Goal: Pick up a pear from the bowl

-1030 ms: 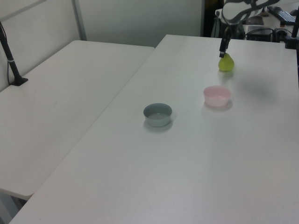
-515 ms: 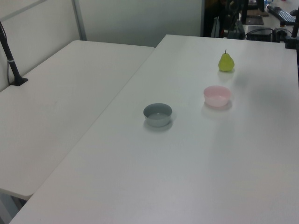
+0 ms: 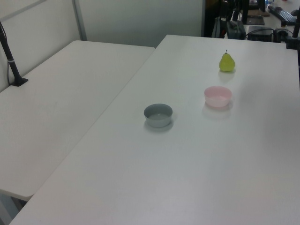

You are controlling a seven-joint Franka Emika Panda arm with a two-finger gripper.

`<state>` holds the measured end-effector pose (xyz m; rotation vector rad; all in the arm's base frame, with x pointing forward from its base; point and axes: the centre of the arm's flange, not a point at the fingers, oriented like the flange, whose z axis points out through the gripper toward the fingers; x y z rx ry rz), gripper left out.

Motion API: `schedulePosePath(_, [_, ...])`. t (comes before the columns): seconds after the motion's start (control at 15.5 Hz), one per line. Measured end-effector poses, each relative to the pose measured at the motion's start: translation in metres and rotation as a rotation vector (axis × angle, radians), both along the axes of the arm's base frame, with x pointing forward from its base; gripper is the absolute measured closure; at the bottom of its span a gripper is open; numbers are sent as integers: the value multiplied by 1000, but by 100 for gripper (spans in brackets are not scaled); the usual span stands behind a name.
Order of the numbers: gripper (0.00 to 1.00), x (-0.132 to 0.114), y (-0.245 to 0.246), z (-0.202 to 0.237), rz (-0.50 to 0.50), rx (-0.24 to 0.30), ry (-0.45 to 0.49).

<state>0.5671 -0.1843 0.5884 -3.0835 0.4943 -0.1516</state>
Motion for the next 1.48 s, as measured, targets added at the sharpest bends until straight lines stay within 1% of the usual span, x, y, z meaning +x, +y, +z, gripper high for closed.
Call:
schedulePosePath(0.26, [0, -7, 43, 23, -24, 26, 8])
schedulePosePath(0.52, [0, -16, 72, 40, 12, 40, 20])
schedulePosePath(0.64, [0, -16, 83, 44, 52, 39, 16])
schedulePosePath(0.84, [0, -14, 99, 43, 167, 31, 17])
schedulePosePath(1.16, [0, -12, 100, 36, 289, 15, 27])
schedulePosePath(1.48, [0, -7, 94, 32, 296, 8, 17])
